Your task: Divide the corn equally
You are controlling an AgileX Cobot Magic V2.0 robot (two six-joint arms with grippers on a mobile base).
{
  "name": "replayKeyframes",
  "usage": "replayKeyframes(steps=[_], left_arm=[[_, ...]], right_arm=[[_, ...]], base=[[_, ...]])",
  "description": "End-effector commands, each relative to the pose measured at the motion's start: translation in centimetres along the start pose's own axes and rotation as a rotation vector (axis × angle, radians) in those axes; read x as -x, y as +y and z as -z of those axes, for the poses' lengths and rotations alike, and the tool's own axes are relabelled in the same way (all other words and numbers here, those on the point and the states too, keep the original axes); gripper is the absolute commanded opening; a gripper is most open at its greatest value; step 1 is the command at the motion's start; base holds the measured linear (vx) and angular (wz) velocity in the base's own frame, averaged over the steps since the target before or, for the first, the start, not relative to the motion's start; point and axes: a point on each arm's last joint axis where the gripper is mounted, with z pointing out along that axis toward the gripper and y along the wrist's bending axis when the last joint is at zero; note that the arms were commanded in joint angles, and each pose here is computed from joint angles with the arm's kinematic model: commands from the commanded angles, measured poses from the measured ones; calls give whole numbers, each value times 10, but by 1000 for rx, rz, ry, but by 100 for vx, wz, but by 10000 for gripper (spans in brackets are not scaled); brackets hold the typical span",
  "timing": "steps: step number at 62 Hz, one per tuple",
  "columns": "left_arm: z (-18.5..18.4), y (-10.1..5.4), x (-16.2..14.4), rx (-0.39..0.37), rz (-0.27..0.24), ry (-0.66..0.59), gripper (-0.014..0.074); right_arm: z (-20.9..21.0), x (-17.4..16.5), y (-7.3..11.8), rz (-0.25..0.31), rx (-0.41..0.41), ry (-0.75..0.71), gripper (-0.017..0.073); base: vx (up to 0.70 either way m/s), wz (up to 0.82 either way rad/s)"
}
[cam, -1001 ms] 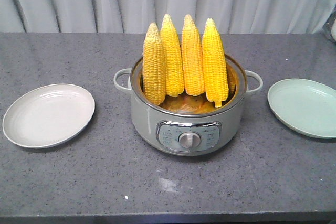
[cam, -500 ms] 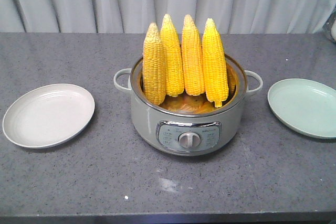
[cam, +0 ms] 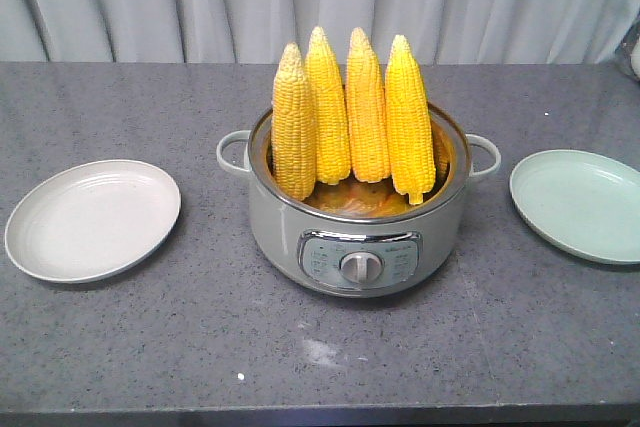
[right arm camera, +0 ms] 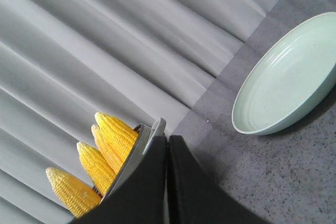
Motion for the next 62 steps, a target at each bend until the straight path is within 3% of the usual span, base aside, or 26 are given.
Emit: replayKeyframes(steps=[1,5,10,15,21,29,43,53,62], left_arm=[[2,-5,8,-79,107,-106,-6],[2,-6,11,-95,180,-127,-6],[2,-7,13,-111,245,-153,-6],[3,-7,15,-120,295,-170,-6],[3,-7,16,-125,306,-179,-6],[3,-7,16,-125,307,-180,-6],[3,-7,16,-126,307,-181,-6],[3,-7,16,-128,308,-184,-6],[3,-7,18,-131,376,-190,-6]], right_arm=[[0,4,1,-10,11,-41,-6],[1,3,5,-4,12,-4,-6],[3,6,17,58,34,44,-6],[7,12,35,193,76,85,-6],[14,21,59,380,140,106,-6],[21,31,83,537,195,141,-6],[11,33,99,610,183,307,-6],[2,32,105,711,186,421,-6],[-6,37,118,799,206,488,-6]], base=[[0,0],[0,0],[0,0],[0,0],[0,0],[0,0],[0,0],[0,0],[0,0]])
